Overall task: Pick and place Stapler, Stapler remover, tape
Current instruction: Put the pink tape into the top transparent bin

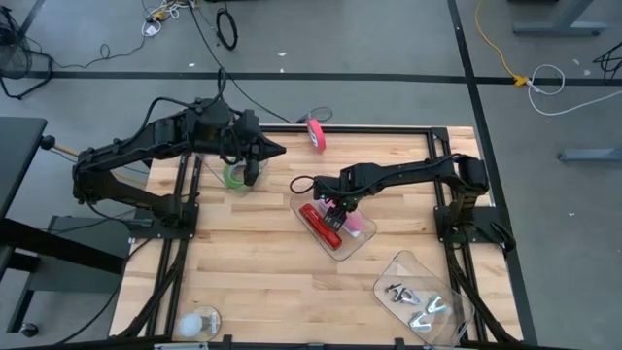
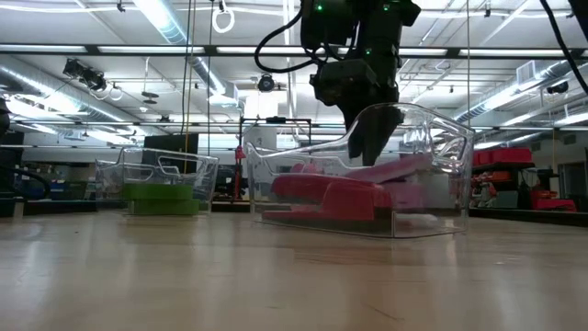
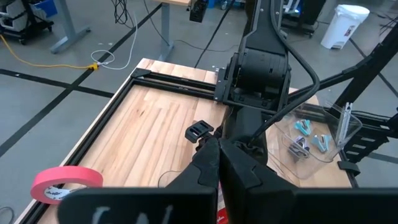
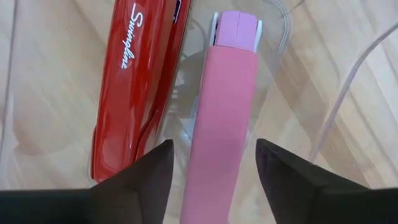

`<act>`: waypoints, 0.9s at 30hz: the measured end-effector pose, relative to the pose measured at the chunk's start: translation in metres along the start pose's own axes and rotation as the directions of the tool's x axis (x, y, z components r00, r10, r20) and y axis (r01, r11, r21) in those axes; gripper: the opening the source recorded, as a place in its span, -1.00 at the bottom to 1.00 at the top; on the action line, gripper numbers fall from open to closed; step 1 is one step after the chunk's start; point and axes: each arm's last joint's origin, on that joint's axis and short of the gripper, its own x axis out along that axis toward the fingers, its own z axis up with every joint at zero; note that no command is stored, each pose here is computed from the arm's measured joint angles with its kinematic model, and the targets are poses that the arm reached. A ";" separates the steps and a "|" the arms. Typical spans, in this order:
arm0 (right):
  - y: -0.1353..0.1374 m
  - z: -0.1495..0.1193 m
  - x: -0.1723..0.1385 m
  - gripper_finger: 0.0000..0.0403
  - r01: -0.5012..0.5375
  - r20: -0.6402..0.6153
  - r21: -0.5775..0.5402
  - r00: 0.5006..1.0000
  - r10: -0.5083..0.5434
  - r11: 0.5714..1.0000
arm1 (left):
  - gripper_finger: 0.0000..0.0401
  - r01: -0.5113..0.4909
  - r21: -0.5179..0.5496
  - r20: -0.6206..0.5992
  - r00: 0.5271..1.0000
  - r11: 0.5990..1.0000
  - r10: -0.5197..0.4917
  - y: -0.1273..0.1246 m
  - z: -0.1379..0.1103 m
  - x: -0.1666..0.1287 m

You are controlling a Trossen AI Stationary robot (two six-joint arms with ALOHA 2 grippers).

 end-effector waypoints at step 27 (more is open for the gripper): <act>-0.036 -0.002 -0.079 0.12 -0.045 0.252 -0.021 0.966 0.049 0.999 | -0.93 -0.004 -0.032 0.000 1.000 0.999 0.004 0.000 0.000 0.000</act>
